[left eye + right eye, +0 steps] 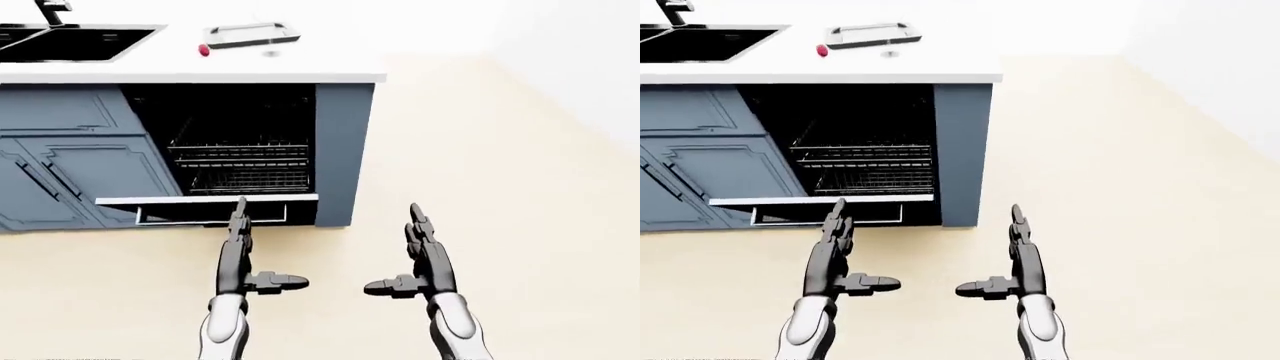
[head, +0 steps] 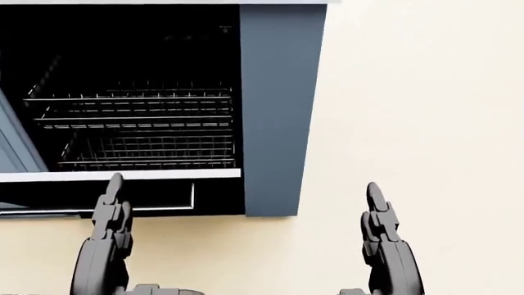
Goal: Close the dishwasher door
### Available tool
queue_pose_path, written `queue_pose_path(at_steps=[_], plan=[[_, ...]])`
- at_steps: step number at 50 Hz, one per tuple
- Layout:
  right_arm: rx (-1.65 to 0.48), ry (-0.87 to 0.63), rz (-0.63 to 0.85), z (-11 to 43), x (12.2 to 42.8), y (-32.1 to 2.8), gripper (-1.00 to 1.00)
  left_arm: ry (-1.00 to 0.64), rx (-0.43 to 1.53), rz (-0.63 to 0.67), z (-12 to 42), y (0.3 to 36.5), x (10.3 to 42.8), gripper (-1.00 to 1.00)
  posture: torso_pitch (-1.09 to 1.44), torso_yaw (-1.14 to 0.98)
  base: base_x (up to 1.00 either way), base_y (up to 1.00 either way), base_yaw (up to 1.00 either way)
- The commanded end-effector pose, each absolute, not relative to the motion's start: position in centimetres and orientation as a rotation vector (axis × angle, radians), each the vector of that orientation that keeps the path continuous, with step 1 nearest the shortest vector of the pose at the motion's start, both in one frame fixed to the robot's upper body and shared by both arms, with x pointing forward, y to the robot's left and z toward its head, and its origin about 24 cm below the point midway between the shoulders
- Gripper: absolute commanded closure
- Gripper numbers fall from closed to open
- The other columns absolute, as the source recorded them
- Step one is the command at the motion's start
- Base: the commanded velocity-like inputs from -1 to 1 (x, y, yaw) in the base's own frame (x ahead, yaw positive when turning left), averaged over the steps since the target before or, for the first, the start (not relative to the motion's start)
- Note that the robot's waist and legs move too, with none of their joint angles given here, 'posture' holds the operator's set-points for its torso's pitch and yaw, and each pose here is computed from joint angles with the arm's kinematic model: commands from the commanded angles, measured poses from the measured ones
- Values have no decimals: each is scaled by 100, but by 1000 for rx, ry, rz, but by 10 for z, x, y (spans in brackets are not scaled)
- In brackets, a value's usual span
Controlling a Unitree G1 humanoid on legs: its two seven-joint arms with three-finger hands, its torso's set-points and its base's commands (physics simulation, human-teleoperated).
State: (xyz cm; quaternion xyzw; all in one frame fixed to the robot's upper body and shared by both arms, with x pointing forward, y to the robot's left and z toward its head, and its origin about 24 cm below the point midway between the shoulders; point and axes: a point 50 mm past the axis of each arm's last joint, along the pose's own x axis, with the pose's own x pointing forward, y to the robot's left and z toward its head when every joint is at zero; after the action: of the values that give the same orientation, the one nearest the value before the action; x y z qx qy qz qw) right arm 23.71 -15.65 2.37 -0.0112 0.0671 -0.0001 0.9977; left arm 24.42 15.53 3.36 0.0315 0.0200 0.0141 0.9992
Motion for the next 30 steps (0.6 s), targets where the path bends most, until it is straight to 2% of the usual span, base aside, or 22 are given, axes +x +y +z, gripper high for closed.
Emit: queue_pose_path(at_steps=[1,13,25,30], plan=[[-18,59,0,37,241,-156,-100,-39,65,21,49,155,247,-100,0,0,0,-62,0],[-14,69,1,32,242,-157,-100,-40,63,14,49,152,246,-100,0,0,0,-57,0],[-18,65,11,35,240,-154,-100,-40,62,8,49,151,245,-100,0,0,0,-2,0],[-22,65,17,37,241,-152,-100,-37,63,5,48,150,244,-100,0,0,0,-66,0]])
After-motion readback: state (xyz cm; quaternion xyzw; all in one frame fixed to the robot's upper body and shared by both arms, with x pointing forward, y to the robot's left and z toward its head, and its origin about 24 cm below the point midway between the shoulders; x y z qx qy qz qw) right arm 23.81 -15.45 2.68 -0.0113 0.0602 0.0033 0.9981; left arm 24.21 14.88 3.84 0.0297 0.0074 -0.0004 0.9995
